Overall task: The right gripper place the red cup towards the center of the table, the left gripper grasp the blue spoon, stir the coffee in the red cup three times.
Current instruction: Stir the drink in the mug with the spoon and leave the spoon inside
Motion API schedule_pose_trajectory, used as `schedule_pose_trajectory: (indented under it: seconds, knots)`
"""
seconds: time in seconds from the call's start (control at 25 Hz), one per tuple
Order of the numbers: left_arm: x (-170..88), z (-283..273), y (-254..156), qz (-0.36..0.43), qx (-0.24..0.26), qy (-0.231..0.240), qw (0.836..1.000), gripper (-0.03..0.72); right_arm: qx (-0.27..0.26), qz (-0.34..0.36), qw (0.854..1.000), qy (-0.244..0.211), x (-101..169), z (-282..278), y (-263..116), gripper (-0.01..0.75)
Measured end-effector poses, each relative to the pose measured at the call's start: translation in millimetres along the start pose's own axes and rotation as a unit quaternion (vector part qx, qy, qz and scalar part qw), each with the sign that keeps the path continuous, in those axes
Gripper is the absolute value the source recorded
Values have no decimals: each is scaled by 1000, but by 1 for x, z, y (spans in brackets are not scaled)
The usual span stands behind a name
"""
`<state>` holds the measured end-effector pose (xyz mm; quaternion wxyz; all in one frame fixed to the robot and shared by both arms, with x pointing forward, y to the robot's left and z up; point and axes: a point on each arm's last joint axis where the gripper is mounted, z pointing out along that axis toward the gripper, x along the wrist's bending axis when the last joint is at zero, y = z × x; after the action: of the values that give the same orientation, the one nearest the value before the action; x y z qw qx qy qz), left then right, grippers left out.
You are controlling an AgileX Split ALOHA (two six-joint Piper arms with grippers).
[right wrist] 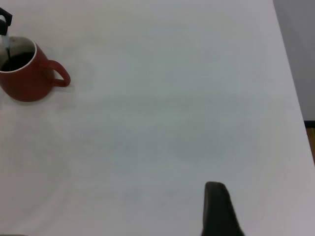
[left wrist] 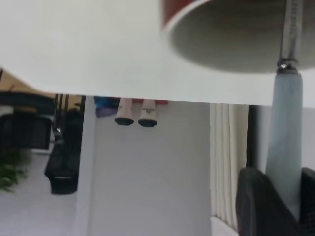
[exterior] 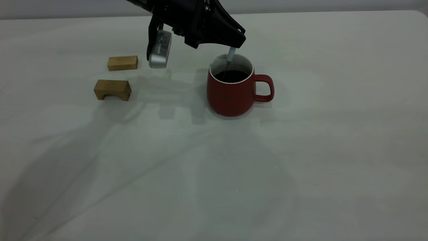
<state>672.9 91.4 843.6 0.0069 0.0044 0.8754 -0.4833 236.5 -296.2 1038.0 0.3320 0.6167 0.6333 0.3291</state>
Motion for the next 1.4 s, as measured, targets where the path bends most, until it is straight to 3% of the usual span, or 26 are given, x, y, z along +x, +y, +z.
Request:
schedule_pose_trajectory:
  seconds: [0.24,0.44,0.64,0.88,1.12,1.4]
  knots:
    - [3,12,-13,2,30,-9,1000,181,0,0,1000,0,0,0,0,511]
    - [12,16,-19,-53,44,32,997,181,0,0,1000,0,0,0,0,511]
    - [12,10,-8,-63,1,44,997,181,0,0,1000,0,0,0,0,511]
    - [3,3,1,0,-19,12,1000,181,0,0,1000,0,0,0,0,511]
    - [0,8,-3,22,24,-11,999,181,0,0,1000,0,0,0,0,511]
    - [12,12,-11,9,64,47,997,181,0,0,1000,0,0,0,0,511]
